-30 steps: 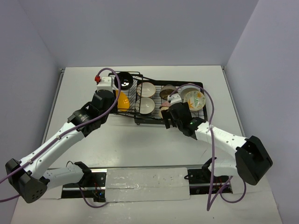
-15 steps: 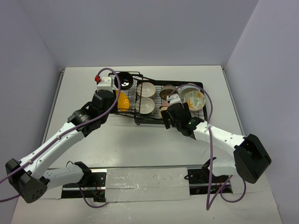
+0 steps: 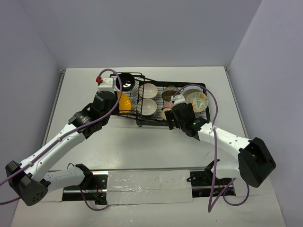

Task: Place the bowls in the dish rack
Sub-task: Pick up the bowl from the dish rack.

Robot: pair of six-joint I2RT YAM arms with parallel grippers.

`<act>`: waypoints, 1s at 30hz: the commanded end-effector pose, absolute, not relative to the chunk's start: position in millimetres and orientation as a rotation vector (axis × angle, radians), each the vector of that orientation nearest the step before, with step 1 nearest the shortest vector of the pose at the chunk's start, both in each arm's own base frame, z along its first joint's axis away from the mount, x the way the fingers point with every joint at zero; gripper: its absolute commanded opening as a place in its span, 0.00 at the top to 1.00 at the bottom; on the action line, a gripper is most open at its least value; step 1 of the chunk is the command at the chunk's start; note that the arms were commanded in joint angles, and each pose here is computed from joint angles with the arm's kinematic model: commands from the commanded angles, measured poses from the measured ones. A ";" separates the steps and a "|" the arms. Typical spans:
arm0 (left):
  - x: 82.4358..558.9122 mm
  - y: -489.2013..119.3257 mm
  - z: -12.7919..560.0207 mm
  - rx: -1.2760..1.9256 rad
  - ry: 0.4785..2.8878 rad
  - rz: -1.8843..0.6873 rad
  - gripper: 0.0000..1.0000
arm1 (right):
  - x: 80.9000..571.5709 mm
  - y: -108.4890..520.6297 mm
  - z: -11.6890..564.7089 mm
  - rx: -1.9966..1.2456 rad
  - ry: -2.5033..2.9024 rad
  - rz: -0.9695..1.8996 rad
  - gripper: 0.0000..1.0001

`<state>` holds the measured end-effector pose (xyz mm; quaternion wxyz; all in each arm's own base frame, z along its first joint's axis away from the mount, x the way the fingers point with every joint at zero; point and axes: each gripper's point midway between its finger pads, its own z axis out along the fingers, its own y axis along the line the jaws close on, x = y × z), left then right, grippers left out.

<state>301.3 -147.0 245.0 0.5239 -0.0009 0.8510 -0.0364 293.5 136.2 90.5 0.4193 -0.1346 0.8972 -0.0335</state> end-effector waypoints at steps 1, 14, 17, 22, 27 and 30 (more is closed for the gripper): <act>304.4 -152.9 257.0 -0.004 1.999 -0.125 0.58 | 322.7 122.7 140.7 -0.186 2.109 -0.114 0.00; 304.0 -153.4 256.5 0.001 2.001 -0.127 0.58 | 326.0 110.1 157.0 -0.134 2.069 -0.085 0.00; 304.1 -154.2 256.6 0.003 2.002 -0.130 0.58 | 325.4 109.3 164.3 -0.121 2.042 -0.061 0.00; 304.1 -154.2 256.6 0.003 2.002 -0.130 0.58 | 329.9 105.3 163.4 -0.109 2.053 -0.078 0.00; 304.0 -154.3 256.5 0.006 2.002 -0.131 0.58 | 331.4 84.2 182.0 0.024 1.982 -0.155 0.00; 304.0 -154.9 257.0 0.007 2.002 -0.135 0.58 | 333.9 59.6 202.9 0.164 1.899 -0.185 0.00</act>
